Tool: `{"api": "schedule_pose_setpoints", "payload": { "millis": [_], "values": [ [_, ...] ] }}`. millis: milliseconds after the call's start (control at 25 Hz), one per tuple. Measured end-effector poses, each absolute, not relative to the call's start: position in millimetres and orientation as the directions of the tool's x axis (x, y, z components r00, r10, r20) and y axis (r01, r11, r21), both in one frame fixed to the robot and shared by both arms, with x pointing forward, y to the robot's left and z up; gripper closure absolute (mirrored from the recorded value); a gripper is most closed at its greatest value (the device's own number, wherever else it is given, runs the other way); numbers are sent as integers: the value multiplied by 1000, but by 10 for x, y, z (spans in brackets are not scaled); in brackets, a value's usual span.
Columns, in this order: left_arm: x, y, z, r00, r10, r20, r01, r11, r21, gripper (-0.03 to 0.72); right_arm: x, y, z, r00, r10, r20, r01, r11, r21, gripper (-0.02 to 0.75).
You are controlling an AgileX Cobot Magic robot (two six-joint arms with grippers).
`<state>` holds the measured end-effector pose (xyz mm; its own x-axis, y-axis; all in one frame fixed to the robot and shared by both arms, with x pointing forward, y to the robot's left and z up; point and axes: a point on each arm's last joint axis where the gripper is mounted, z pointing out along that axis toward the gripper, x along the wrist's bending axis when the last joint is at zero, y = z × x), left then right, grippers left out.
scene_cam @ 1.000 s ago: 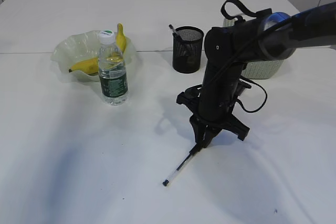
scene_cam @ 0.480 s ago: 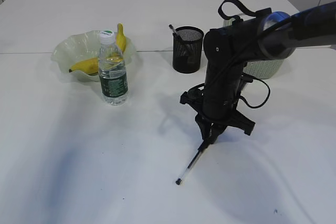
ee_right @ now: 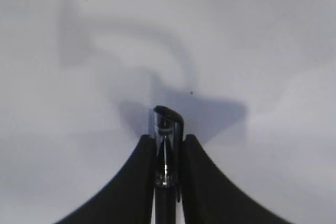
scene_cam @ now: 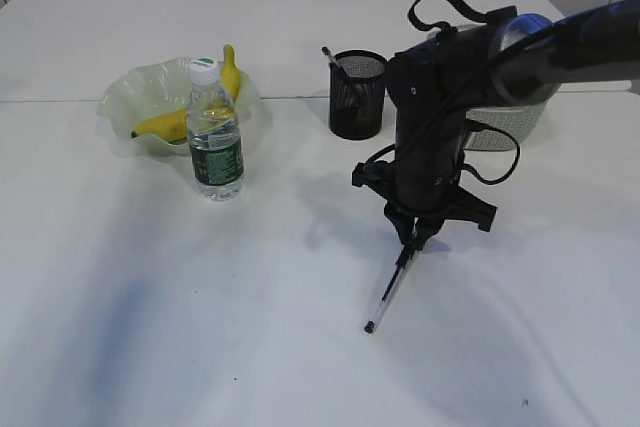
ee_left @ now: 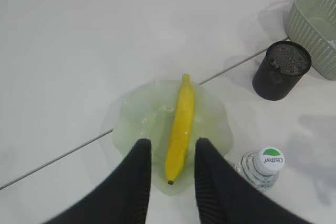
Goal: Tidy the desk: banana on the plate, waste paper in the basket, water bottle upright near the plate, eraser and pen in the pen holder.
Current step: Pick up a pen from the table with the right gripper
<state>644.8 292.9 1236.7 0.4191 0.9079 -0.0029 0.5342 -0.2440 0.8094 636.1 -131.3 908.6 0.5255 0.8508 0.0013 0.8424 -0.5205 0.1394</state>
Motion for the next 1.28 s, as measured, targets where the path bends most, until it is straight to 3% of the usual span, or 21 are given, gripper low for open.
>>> {"api": "schedule_pose_setpoints", "payload": {
  "millis": [400, 680, 1280],
  "values": [
    [6446, 2929, 12366, 420, 908, -4, 536, -245, 808, 498, 6400, -1308, 9110, 512, 859, 18, 845, -508, 167, 636],
    [6444, 2928, 12363, 421, 907, -5, 539, -246, 806, 498, 6525, -1319, 9251, 470, 883, 17, 851, -458, 259, 636],
    [6435, 2926, 12353, 426, 905, -9, 548, -250, 798, 498, 6558, -1325, 9282, 453, 891, 14, 852, -438, 288, 636]
  ]
}}
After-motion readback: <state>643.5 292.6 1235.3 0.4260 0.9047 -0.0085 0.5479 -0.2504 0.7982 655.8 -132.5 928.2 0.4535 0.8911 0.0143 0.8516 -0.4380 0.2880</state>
